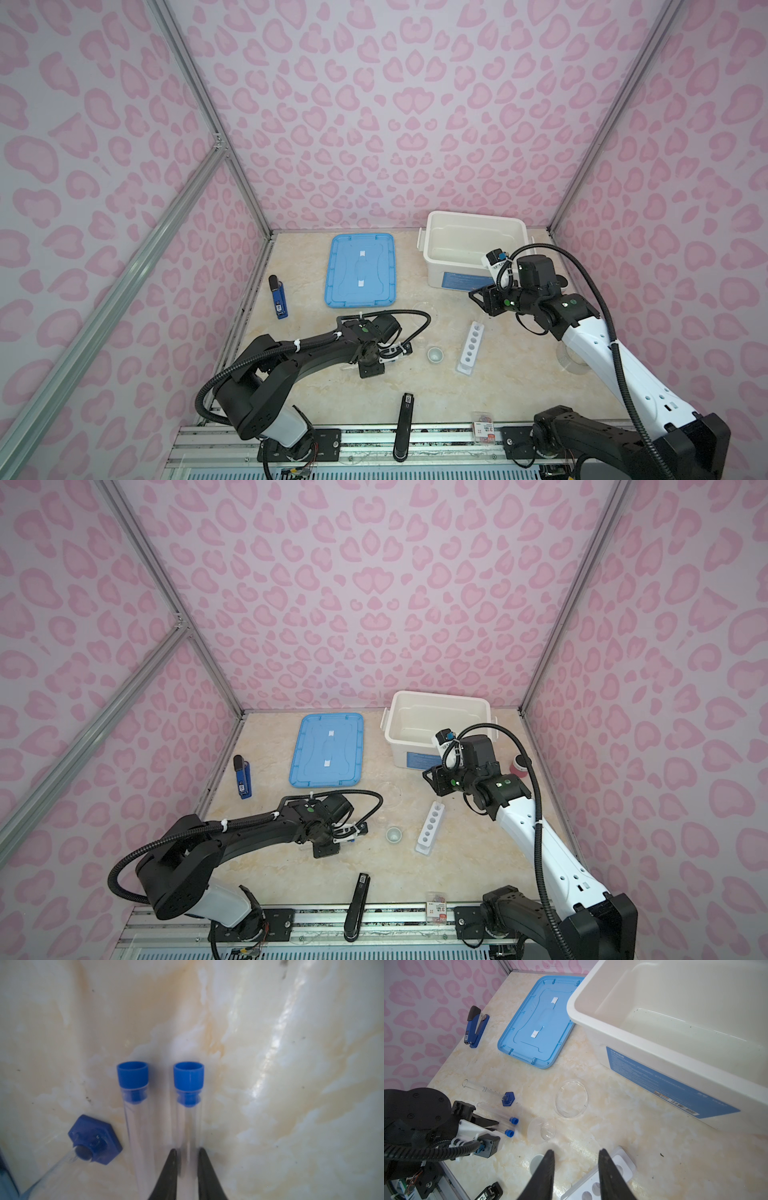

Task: Organize the chemistry lab equipment
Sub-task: 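Lower the left gripper and close it on a blue-capped test tube, then lift the blue-capped test tube upright with the left gripper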

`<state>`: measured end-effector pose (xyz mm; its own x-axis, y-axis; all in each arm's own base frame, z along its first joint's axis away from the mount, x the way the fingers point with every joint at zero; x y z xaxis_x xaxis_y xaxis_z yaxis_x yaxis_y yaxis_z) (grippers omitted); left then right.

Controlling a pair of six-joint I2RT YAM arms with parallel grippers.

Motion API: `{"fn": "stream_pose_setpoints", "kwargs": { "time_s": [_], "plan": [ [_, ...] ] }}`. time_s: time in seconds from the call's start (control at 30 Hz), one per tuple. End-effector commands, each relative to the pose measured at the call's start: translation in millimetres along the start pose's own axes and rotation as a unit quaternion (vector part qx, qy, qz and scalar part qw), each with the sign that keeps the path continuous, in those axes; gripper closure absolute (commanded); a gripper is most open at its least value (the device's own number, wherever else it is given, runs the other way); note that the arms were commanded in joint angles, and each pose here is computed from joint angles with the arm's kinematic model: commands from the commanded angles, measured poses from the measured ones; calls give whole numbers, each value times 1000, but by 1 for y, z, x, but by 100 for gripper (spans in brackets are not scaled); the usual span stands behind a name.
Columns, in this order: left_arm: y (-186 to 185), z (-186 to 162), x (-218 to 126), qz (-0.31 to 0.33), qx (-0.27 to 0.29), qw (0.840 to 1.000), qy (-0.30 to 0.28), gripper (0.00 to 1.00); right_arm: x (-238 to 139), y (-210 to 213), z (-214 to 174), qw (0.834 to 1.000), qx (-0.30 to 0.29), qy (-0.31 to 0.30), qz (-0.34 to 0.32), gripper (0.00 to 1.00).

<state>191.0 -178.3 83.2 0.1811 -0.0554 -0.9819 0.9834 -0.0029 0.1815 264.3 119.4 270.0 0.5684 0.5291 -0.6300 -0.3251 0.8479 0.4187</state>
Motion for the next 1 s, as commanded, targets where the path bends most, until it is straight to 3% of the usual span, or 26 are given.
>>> {"fn": "stream_pose_setpoints", "kwargs": {
  "time_s": [0.0,0.27,0.53,0.8,0.97],
  "plan": [
    [-1,1,0,-4,-3,1000,-4,83,0,0,2,1000,0,-7,-2,64],
    [7,8,-13,11,-4,1000,-22,86,-4,1,3,1000,2,-8,-8,64],
    [16,23,-44,35,-12,995,-93,86,-18,2,4,1000,5,-8,-24,63],
    [31,37,-85,92,-20,980,-174,86,-29,27,-6,999,-22,26,9,63],
    [40,40,-115,147,-33,959,-240,85,-30,50,-17,996,-56,58,38,63]
  ]
}}
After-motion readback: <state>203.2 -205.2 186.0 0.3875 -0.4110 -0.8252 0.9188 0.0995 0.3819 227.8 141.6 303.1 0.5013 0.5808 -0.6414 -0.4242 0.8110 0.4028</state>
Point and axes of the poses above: each gripper's point midway between its finger pads, its own x axis out along the fingers, its own y axis along the line the jaws close on, z = x × y, the point moved 7 cm from there along -x, back along the fingers, and after that the axes turned 11 degrees about x, right-handed, at the moved point
